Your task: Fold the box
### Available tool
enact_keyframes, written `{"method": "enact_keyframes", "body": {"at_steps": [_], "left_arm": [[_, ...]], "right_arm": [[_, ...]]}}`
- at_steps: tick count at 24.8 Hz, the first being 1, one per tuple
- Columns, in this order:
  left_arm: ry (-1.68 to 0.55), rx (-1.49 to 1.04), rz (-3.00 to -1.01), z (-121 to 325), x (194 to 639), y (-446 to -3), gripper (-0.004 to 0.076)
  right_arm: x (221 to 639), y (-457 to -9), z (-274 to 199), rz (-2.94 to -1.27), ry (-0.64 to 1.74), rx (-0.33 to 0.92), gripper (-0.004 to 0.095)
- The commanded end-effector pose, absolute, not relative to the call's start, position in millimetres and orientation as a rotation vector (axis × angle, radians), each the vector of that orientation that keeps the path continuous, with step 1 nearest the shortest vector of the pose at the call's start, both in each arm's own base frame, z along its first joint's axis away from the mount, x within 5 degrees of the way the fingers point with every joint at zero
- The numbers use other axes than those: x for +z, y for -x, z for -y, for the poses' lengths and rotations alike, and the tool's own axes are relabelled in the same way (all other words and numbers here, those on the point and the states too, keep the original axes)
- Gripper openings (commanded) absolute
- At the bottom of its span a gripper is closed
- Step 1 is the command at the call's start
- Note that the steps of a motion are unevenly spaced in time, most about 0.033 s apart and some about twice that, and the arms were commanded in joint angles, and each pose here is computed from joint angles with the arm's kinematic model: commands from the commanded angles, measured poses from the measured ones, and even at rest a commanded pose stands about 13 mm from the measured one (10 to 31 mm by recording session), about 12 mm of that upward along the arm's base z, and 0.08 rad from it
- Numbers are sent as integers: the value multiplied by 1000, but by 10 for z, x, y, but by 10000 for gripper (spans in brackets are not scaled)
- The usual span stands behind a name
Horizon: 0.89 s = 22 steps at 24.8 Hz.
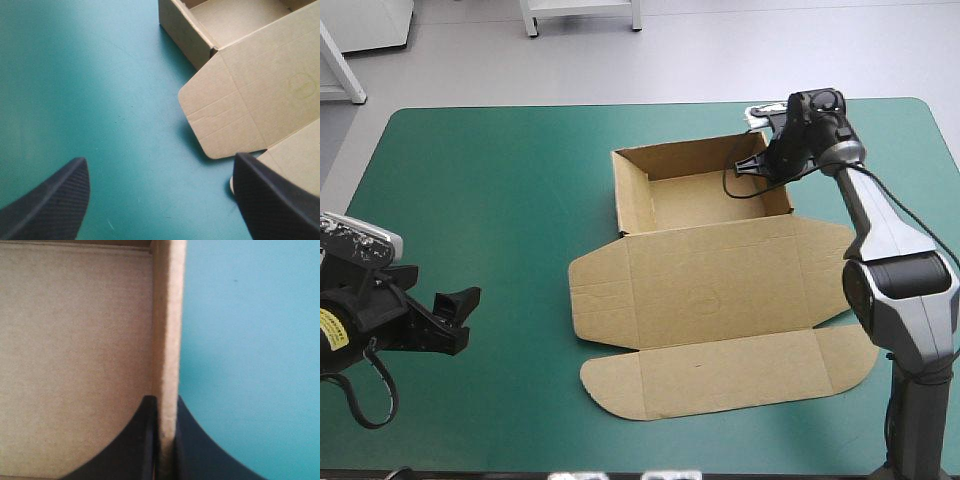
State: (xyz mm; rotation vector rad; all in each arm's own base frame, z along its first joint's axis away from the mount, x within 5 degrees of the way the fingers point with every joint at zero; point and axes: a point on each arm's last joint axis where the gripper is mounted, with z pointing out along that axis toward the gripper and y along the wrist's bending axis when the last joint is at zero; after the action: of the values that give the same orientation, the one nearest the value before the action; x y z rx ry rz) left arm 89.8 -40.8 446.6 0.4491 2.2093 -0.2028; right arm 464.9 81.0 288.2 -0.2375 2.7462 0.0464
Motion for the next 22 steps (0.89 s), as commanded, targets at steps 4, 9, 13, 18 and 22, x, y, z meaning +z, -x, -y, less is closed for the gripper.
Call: {"method": "enact_keyframes", "body": {"at_steps": [4, 9, 13, 18, 22], "left_arm": [[-446, -201, -2231, 387, 4492, -857, 564], [-446, -201, -2230, 388, 4493, -858, 564], [-445, -196, -2229, 384, 4494, -860, 564], [-444, -195, -2224, 384, 4497, -863, 564], [-445, -193, -2230, 382, 4493, -859, 564]], "right_arm": [[3636, -4403, 251, -2590, 43, -114, -15], [3498, -4229, 995, -2664, -107, -305, -12], [3378, -4132, 1346, -2706, -154, -436, -13], [3394, -4066, 1561, -2697, -174, -480, -13], [3392, -4029, 1676, -2690, -198, -495, -13]]}}
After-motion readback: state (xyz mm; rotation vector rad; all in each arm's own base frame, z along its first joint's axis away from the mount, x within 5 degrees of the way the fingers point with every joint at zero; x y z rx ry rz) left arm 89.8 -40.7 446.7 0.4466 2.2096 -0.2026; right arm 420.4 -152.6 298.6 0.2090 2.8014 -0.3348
